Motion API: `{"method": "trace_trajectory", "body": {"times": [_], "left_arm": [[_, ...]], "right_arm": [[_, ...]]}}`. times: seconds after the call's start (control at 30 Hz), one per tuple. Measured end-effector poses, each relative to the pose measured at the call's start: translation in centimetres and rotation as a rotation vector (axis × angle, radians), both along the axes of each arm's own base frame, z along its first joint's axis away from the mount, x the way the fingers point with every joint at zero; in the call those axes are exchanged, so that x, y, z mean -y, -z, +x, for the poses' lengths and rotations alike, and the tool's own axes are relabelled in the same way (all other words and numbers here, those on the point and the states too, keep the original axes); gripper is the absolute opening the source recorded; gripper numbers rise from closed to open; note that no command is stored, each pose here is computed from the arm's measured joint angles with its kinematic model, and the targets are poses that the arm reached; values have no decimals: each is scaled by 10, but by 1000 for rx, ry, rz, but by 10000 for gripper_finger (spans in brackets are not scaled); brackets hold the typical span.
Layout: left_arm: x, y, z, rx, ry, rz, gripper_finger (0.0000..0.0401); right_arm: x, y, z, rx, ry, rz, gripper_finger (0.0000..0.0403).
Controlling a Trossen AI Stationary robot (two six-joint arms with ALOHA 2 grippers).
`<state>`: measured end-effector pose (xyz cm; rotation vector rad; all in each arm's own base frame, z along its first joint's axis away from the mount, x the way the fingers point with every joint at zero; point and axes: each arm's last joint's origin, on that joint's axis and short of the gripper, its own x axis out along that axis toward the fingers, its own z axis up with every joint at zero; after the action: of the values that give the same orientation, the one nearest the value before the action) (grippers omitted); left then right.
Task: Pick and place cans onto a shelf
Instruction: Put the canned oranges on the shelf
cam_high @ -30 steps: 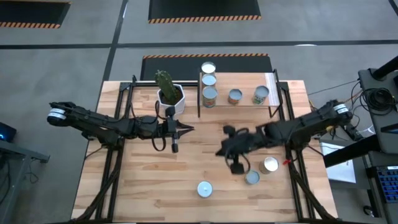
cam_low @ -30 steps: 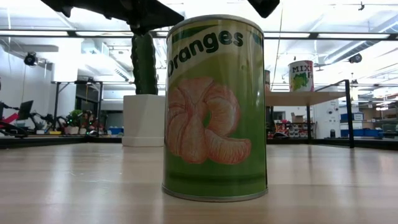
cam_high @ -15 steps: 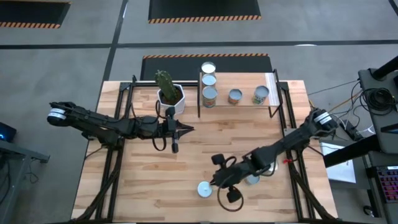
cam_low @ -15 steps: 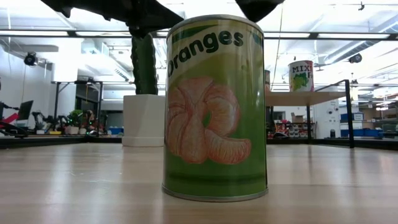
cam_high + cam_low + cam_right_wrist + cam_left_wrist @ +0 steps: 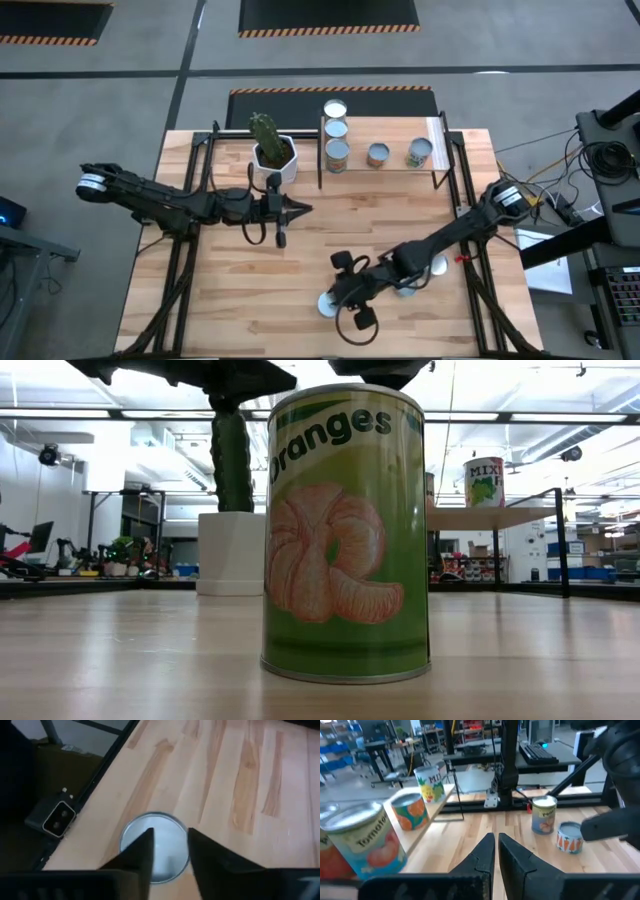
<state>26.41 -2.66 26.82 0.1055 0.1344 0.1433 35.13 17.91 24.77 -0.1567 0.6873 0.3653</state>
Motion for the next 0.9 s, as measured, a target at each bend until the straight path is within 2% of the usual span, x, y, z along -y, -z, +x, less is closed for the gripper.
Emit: {"method": "trace_trajectory", "body": {"times": [0.3, 0.43, 0.53, 0.9], "left_arm": [[0, -1, 0, 9, 2, 12, 6], [0, -1, 0, 9, 1, 11, 6], [0, -1, 0, 8, 2, 14, 6], [0, -1, 0, 8, 1, 14, 6]], "right_arm": [[-7, 15, 6, -72, 44, 30, 298], [-10, 16, 4, -89, 34, 21, 359], [-7, 19, 2, -123, 39, 2, 376], [-3, 34, 9, -193, 43, 41, 380]]}}
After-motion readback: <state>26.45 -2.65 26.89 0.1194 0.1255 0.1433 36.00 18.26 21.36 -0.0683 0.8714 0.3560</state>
